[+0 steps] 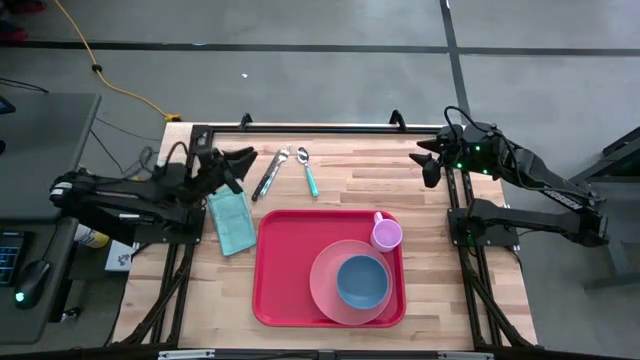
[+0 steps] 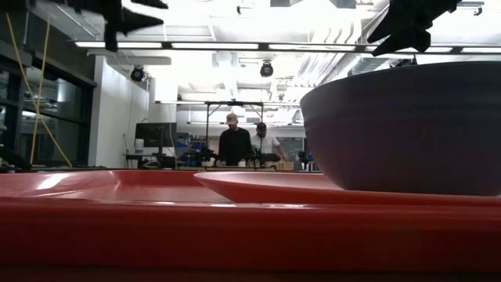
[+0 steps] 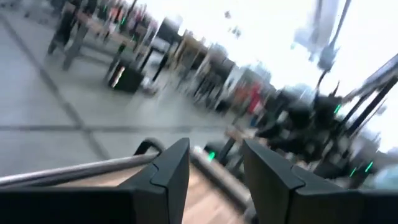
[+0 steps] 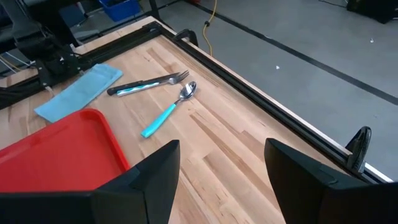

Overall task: Set up tray
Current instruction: Put the blue napkin on the red tray to the left of the pink plate

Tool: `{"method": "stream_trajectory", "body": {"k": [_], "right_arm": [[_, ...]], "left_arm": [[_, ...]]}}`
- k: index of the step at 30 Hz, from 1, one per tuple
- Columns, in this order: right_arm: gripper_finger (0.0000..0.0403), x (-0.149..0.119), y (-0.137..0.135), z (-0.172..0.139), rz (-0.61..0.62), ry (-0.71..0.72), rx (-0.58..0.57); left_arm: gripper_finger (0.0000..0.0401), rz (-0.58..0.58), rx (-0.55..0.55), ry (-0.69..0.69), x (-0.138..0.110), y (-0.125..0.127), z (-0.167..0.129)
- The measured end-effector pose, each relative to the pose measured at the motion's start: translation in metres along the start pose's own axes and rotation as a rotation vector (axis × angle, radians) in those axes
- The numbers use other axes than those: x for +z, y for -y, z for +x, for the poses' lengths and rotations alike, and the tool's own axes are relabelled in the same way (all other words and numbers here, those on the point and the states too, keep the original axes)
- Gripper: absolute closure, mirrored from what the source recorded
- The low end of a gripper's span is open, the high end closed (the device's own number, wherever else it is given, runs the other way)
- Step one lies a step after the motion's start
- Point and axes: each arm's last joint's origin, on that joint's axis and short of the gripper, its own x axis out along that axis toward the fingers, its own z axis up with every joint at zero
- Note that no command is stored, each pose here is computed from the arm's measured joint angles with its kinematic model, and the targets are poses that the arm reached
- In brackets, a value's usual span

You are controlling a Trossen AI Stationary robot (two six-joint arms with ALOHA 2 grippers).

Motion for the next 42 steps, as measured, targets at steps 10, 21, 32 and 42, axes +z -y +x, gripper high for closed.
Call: {"method": "stream_trajectory", "body": {"k": [10, 21, 32, 42], "right_arm": [[0.0190, 0.000, -0.001, 0.000, 0.029, -0.005, 0.020], [0.0190, 0.000, 0.000, 0.000, 0.026, -0.005, 0.017], [0.0190, 0.000, 0.000, 0.000, 0.014, -0.005, 0.015], [0.0190, 0.000, -0.001, 0.000, 0.014, -0.011, 0.041]], "left_arm": [[0.0222, -0.081, 0.081, -0.084, -0.029, -0.009, -0.008], [0.0239, 0.072, 0.335, -0.436, -0.005, 0.009, -0.041], [0.0293, 0.284, 0.369, -1.096, -0.023, 0.033, -0.044], [0.0239, 0.467, 0.227, -1.514, -0.052, 0.041, -0.046]]}}
